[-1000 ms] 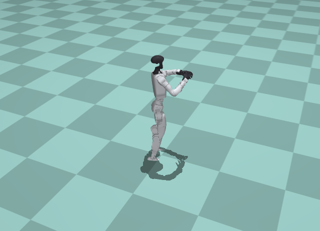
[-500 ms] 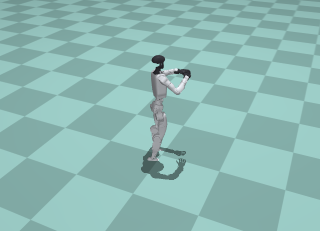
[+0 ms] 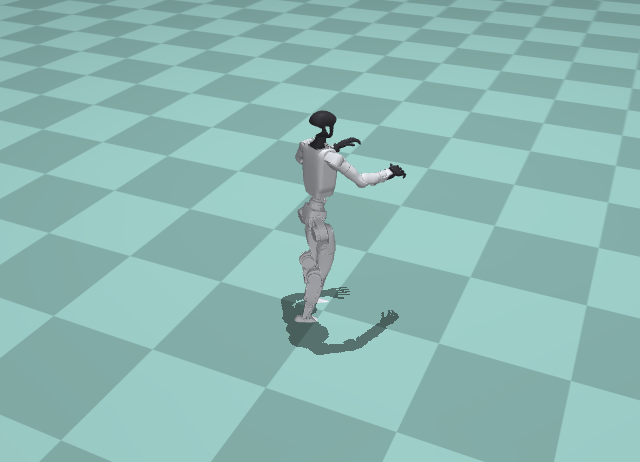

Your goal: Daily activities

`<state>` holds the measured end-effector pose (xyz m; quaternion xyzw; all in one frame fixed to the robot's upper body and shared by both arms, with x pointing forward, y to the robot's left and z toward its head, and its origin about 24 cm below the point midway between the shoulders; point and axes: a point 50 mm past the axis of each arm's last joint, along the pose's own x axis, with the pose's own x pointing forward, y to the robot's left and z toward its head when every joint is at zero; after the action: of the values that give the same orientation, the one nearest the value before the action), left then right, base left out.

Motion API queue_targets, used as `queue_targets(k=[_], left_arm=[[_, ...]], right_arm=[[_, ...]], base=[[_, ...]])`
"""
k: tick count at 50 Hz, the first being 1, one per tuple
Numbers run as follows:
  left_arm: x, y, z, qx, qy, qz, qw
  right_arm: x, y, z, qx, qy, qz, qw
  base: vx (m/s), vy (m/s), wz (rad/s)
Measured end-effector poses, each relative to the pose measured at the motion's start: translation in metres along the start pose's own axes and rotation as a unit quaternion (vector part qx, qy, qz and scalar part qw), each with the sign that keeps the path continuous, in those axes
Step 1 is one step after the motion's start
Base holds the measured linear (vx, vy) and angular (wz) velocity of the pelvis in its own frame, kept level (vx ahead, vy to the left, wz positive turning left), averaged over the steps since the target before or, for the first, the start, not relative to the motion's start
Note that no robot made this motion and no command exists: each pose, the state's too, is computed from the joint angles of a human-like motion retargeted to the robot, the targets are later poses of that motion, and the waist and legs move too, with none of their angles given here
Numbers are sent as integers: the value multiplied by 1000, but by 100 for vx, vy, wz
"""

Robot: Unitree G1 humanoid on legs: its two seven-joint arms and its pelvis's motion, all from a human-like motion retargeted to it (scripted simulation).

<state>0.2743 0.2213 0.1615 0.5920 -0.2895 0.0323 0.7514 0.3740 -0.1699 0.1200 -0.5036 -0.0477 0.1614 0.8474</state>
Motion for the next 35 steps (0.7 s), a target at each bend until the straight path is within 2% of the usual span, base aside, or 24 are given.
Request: queue_targets(k=[13, 18, 25, 30, 35], left_arm=[[-51, -37, -4, -66, 67, 24, 995], [-81, -58, -13, -69, 117, -18, 991], [-122, -88, -21, -66, 176, -113, 976], [-139, -106, -21, -71, 196, -170, 963], [-142, -116, -17, -92, 201, -196, 955]], right_arm=[[6, -19, 16, -2, -58, -190, 980], [-5, -46, 65, 34, -181, -291, 939], [-53, -67, 110, 65, -325, -384, 862], [-89, -70, 120, 74, -373, -425, 822], [-106, -64, 108, 75, -356, -437, 823]], base=[[0, 0, 0], [0, 0, 0], [0, 0, 0], [0, 0, 0], [0, 0, 0]])
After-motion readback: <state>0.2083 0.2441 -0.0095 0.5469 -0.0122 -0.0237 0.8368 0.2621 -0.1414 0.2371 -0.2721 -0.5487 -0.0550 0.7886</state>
